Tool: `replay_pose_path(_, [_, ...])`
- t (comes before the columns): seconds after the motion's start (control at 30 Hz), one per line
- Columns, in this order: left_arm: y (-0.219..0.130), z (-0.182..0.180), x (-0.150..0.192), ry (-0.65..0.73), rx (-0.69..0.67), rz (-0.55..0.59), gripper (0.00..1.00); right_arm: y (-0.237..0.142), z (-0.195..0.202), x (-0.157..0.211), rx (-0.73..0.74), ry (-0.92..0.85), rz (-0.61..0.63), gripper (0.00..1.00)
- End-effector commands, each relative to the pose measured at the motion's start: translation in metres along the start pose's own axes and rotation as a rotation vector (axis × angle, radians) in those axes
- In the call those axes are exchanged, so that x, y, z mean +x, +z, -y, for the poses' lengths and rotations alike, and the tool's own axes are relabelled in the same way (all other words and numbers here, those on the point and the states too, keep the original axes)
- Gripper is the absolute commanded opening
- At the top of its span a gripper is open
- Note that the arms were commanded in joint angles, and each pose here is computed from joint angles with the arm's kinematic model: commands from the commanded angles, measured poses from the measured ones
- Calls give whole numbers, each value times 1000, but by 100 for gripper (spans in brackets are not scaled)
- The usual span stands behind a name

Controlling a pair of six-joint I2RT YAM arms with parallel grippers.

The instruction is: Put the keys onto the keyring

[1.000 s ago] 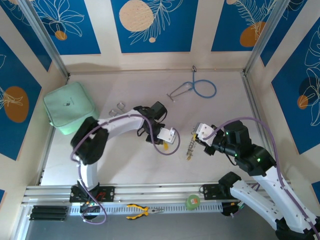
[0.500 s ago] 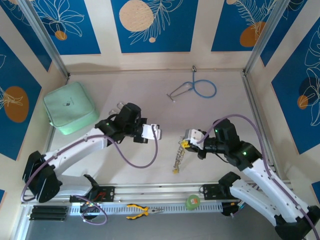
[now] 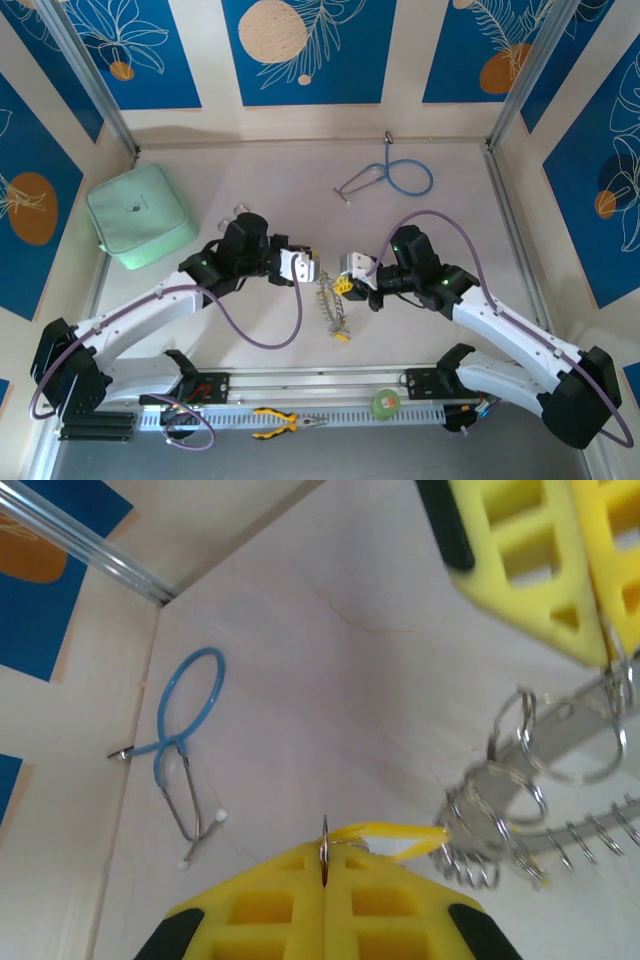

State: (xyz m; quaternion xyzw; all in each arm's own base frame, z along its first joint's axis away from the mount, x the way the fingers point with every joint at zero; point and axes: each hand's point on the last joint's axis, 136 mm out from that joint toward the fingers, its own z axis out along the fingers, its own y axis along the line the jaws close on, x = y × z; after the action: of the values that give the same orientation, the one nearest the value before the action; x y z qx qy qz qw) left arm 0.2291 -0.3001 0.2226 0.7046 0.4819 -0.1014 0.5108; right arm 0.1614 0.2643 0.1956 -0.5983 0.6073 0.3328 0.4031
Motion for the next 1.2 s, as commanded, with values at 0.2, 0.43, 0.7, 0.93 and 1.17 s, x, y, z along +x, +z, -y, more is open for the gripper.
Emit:
replay_pose_path(0.2, [-6, 14, -14, 133, 19, 91, 0, -1, 13, -23, 29, 2, 100, 0])
replay_pose_path(0.43, [-4, 13, -22, 188, -9, 146, 0, 2, 16, -21, 32, 13, 98, 0])
replay_pose_path(0.7, [-3, 20, -19, 224, 8, 151, 0, 5, 22, -20, 38, 43, 96, 0])
replay_pose_path(0.93, [-2, 24, -14, 241, 19, 134, 0, 6, 26, -21, 54, 77, 104, 0])
replay_pose_path(1.17, [-2, 25, -14, 247, 19, 135, 0, 8, 32, -18, 81, 99, 87, 0])
